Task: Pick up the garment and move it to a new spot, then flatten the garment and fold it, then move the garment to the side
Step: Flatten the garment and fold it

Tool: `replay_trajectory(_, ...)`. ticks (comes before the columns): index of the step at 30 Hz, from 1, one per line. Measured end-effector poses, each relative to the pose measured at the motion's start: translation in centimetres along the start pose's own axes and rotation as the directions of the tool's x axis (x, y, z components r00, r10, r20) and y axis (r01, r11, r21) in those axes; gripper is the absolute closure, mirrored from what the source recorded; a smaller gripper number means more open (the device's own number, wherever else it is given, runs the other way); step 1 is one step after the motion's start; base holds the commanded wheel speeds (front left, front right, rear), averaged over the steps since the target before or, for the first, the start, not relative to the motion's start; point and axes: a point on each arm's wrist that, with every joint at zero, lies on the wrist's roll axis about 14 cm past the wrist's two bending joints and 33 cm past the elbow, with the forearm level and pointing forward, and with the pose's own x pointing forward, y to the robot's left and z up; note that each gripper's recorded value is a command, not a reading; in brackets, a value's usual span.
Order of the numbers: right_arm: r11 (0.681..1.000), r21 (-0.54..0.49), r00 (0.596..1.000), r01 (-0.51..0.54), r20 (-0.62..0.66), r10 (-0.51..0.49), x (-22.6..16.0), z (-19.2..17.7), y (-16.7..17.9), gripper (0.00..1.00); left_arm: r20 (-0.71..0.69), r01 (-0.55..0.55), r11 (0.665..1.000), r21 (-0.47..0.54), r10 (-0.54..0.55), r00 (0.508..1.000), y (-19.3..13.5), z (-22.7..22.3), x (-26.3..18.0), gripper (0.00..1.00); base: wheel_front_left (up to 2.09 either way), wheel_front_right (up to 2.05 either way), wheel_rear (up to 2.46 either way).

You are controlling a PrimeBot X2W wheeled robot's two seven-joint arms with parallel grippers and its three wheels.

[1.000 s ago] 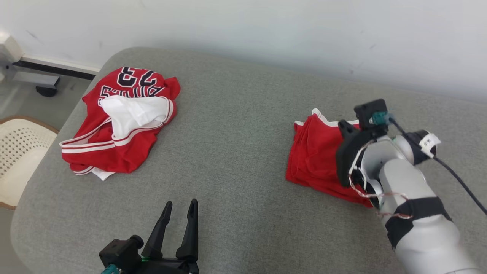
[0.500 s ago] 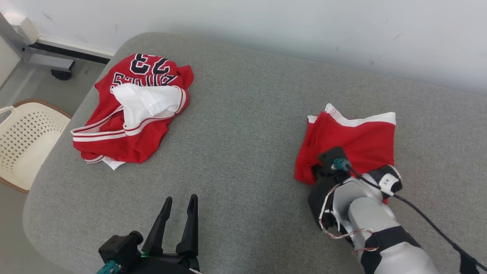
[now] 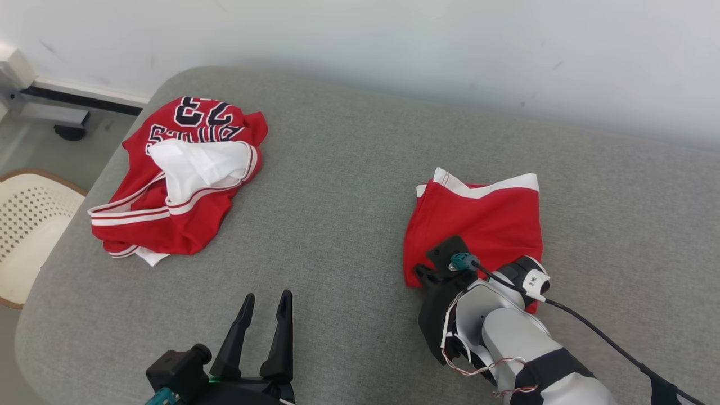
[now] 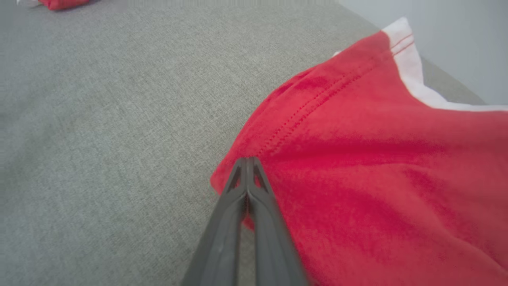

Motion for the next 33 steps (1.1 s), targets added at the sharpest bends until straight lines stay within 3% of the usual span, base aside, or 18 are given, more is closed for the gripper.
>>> replay_trajectory(5, 0.998, 0.062, 0.997, 0.026, 0.070, -0.030, -0.8, 1.7, -1.0, 1.00, -0.008, 0.008, 1.000, -0.001, -0.008, 1.000, -0.2, -0.3, -0.3, 0.00, 0.00, 0.00, 0.00)
replay_trajectory(11, 0.983, 0.148, 0.983, 0.109, 0.129, -0.129, -1.2, 4.5, -5.1, 1.00, -0.011, 0.018, 1.000, 0.000, -0.018, 1.000, -0.6, -0.3, -0.1, 0.00, 0.00, 0.00, 0.00)
replay_trajectory(17, 0.976, 0.152, 0.988, 0.153, 0.004, -0.155, 0.1, 4.2, -7.2, 1.00, -0.011, 0.013, 1.000, -0.009, -0.013, 1.000, -0.6, -0.4, -0.1, 0.00, 0.00, 0.00, 0.00)
replay_trajectory(21, 0.981, 0.101, 0.984, 0.167, -0.074, -0.160, 1.4, 3.8, -8.2, 1.00, -0.017, -0.023, 0.999, -0.025, 0.023, 1.000, 0.2, -0.7, -0.4, 0.00, 0.00, 0.00, 0.00)
replay_trajectory(27, 0.976, 0.062, 0.954, 0.206, -0.233, -0.187, 2.9, 0.7, -10.8, 1.00, -0.027, -0.094, 0.995, -0.037, 0.093, 0.995, 2.1, -1.1, -1.2, 0.00, 0.00, 0.00, 0.00)
replay_trajectory(33, 0.982, 0.072, 0.957, 0.172, -0.250, -0.149, 5.7, 1.0, -10.2, 1.00, -0.015, -0.165, 0.986, -0.032, 0.165, 0.986, 4.0, -0.7, -1.9, 0.00, 0.00, 0.00, 0.00)
